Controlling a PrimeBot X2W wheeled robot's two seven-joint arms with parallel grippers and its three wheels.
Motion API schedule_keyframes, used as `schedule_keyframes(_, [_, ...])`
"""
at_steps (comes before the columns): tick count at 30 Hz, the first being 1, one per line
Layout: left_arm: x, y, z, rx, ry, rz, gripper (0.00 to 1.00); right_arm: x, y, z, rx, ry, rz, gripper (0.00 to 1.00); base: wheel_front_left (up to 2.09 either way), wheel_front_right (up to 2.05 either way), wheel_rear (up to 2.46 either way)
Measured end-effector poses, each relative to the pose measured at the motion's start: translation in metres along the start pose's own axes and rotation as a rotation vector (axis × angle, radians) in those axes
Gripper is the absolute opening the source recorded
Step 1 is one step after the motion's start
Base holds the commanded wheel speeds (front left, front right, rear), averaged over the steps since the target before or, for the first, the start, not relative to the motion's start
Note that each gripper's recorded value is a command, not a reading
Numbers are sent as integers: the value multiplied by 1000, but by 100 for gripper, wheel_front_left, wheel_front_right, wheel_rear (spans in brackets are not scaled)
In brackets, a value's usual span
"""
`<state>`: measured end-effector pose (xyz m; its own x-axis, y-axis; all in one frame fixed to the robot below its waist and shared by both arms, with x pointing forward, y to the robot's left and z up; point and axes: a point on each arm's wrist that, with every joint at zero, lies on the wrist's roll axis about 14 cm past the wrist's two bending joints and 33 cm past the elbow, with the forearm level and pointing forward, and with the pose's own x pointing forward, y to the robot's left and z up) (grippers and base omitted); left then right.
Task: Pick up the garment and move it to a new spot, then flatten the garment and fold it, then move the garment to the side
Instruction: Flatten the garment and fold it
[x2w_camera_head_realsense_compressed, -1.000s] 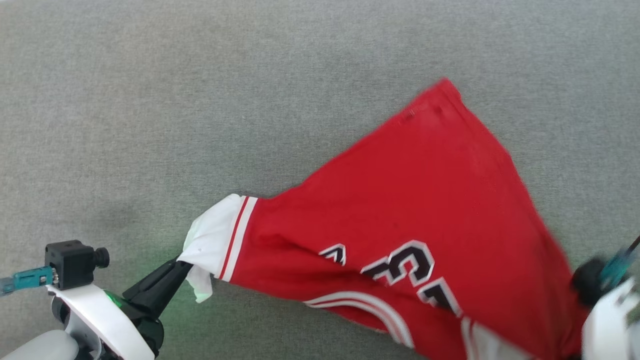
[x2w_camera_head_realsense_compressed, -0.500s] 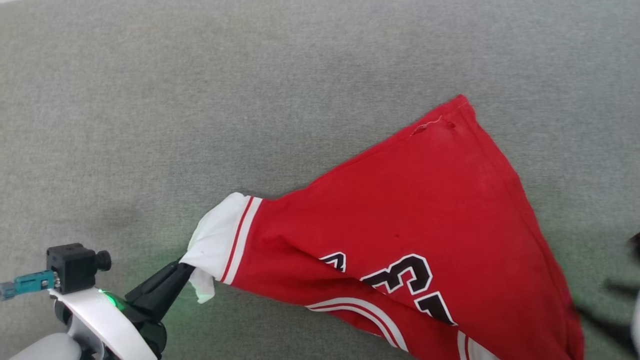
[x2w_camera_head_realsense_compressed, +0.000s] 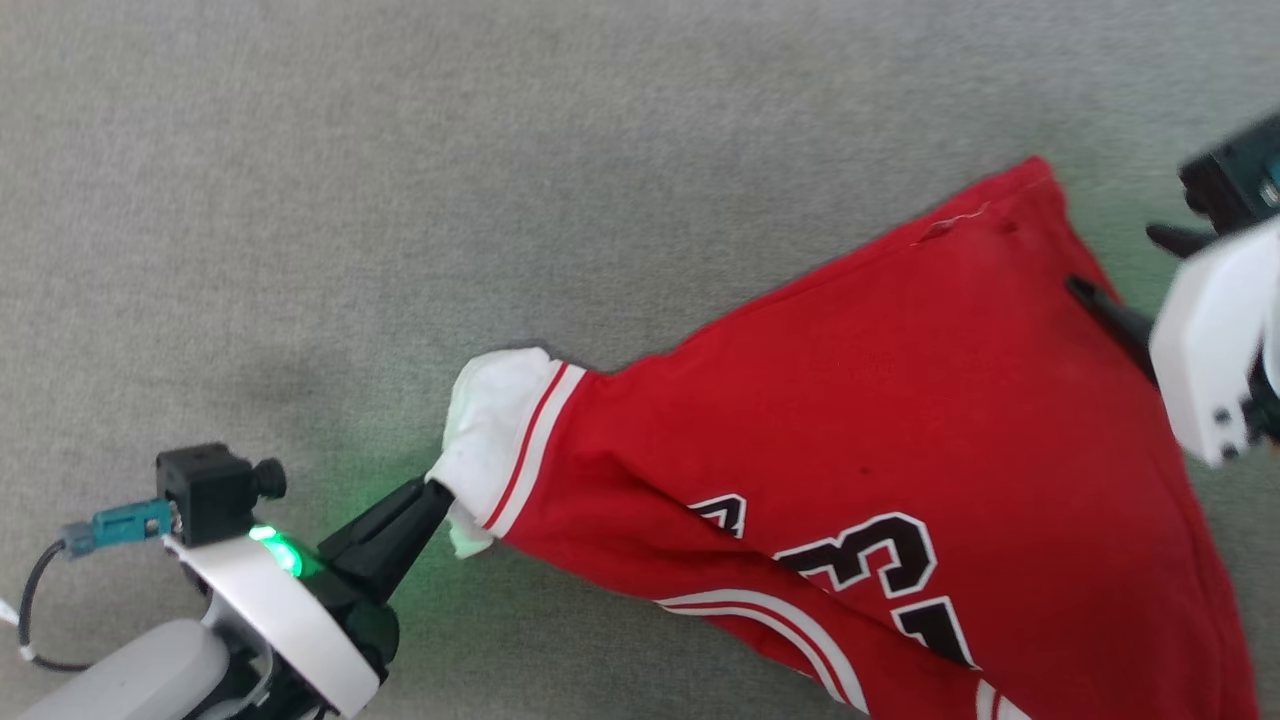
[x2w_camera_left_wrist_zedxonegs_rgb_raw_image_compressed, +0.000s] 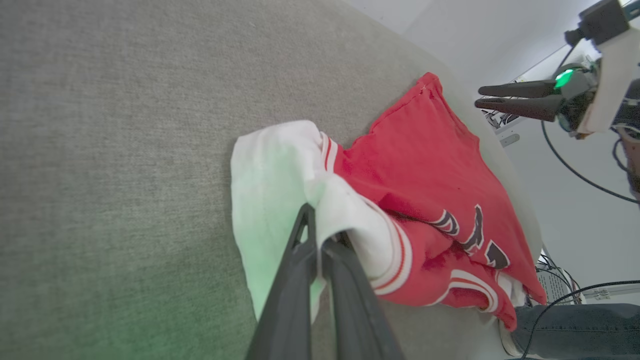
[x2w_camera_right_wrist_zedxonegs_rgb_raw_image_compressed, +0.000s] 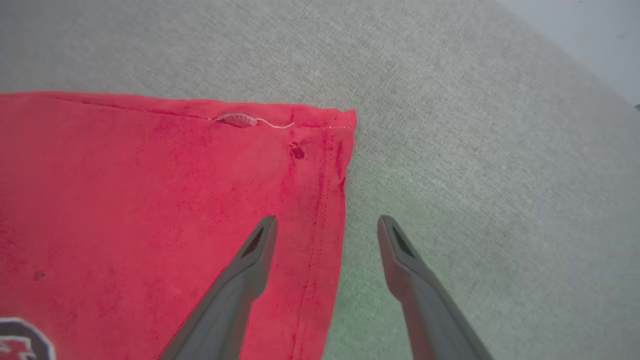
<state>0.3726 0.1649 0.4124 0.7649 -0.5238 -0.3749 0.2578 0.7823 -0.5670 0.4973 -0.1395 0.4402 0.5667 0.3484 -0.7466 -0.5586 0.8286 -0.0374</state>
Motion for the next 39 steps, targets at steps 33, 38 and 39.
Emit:
schedule_keyframes(33, [105, -3, 281, 161, -502, -19, 0, -16, -156, 165, 225, -610, -375, 0, 0, 0, 0])
schedule_keyframes(38, [117, -31, 370, 153, -723, -64, 0, -54, -181, 217, 216, -827, -467, 0, 0, 0, 0])
schedule_keyframes(39, [117, -38, 383, 156, -757, -76, 0, -62, -185, 225, 212, -861, -485, 0, 0, 0, 0])
